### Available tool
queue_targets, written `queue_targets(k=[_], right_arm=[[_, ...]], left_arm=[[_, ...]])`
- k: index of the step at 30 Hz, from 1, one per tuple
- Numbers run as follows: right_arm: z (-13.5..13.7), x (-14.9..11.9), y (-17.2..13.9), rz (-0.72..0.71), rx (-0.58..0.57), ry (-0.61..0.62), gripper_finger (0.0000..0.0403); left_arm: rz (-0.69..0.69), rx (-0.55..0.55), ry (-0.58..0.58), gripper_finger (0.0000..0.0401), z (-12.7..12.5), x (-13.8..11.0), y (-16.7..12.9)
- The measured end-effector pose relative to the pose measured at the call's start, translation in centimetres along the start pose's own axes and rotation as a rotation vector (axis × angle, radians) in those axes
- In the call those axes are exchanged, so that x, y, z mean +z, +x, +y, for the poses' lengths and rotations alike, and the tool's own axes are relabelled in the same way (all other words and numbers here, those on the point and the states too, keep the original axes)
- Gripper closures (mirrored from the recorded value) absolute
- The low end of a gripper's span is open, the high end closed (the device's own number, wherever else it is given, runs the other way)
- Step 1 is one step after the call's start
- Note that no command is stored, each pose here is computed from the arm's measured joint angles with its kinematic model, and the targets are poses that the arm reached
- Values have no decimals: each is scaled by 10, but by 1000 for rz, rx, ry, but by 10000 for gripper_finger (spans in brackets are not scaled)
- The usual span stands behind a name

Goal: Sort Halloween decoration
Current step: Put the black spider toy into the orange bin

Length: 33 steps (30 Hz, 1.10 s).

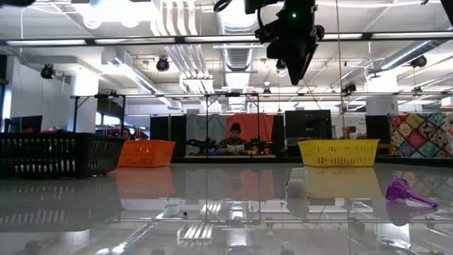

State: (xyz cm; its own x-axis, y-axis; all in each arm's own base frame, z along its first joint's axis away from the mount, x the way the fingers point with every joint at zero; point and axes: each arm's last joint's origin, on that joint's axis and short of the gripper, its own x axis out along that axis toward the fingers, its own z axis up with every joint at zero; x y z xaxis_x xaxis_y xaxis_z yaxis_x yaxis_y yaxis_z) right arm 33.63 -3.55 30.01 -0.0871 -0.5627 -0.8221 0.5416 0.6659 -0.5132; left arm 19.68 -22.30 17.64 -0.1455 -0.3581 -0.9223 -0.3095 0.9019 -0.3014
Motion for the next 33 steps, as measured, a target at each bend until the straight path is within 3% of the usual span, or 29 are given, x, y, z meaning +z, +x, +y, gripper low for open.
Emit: queue_targets(k=[4, 10, 13, 17, 23, 33], right_arm=[[0, 0, 0, 0, 0, 0, 255], [0, 0, 0, -1, 0, 0, 255], [0, 0, 0, -2, 1, 1, 255], [0, 0, 0, -2, 2, 2, 255], [0, 0, 0, -2, 2, 1, 255], [0, 0, 0, -3, 5, 6, 255]], left_arm=[[54, 42, -78, 350, -1, -14, 6], [86, 34, -27, 300, -6, -29, 15], [95, 58, -64, 287, -1, -30, 21], [111, 67, -151, 287, 8, -29, 30], [133, -29, -157, 304, 9, -27, 42], [110, -4, -145, 314, 13, -16, 49]])
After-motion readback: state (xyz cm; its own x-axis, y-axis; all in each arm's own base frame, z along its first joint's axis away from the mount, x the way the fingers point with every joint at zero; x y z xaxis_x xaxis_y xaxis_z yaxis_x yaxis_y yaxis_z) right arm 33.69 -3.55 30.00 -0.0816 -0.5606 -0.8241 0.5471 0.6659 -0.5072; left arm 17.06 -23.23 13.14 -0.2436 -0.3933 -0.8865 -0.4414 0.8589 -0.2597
